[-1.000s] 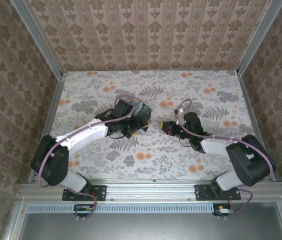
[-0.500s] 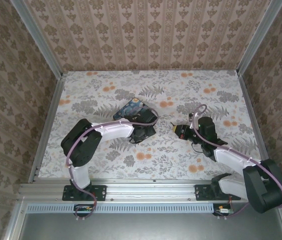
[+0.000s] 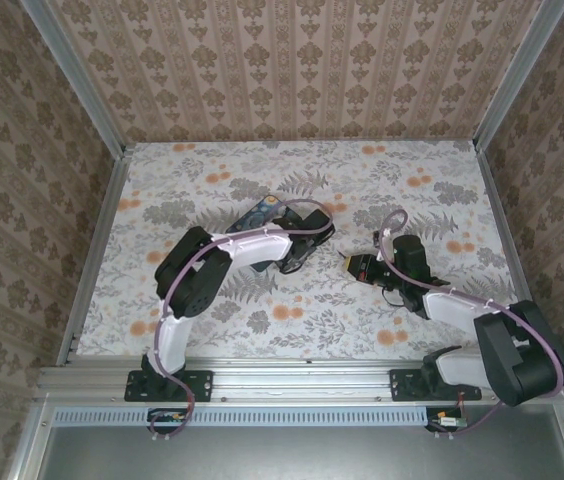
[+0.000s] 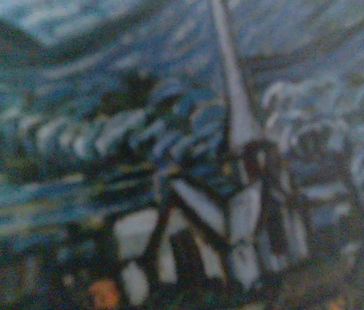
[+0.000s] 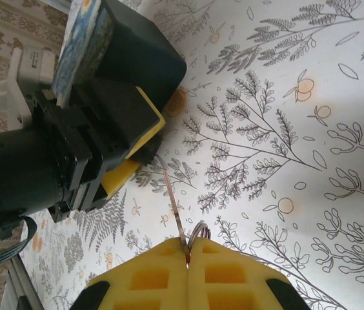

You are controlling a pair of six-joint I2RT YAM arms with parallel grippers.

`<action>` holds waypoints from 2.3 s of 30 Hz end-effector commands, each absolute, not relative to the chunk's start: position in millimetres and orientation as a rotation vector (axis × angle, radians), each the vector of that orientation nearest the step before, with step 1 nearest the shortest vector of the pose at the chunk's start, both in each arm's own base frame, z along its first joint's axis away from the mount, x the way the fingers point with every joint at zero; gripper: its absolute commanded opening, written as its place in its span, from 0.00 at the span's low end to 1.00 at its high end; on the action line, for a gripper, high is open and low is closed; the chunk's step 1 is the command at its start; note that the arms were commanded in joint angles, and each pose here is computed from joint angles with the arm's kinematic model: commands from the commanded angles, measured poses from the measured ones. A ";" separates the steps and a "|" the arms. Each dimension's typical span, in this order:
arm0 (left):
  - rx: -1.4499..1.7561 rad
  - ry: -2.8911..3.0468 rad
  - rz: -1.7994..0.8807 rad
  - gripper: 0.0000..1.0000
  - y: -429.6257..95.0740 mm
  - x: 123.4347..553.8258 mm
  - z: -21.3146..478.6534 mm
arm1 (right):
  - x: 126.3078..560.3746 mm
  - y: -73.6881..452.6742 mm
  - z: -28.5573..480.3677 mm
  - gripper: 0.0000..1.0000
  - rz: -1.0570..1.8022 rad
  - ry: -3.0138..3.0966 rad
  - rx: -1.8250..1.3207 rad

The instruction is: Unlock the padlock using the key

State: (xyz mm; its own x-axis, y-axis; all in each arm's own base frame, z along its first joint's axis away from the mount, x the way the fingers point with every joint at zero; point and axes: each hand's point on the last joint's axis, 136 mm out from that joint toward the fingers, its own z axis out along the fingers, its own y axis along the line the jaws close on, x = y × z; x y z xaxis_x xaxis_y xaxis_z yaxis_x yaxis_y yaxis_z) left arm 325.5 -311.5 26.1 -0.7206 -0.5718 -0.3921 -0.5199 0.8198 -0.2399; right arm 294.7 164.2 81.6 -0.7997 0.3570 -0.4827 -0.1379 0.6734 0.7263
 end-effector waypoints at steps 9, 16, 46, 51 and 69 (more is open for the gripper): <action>-0.927 2.513 -0.035 0.38 -283.7 328.3 20.0 | 299.7 171.6 85.1 0.00 1.104 2.256 0.125; -0.843 2.614 -0.233 0.27 -292.6 332.1 32.4 | 293.8 182.7 87.7 0.00 1.137 2.268 0.068; -0.673 2.764 -1.458 0.01 -287.5 294.9 138.7 | 296.9 306.5 150.9 0.00 1.513 2.075 -0.088; -0.718 2.743 -1.515 0.00 -285.4 295.6 140.4 | 295.7 302.7 140.2 0.00 1.488 2.101 -0.060; -0.757 2.713 -1.530 0.00 -279.9 294.1 143.7 | 302.3 300.1 125.7 0.00 1.438 2.123 -0.045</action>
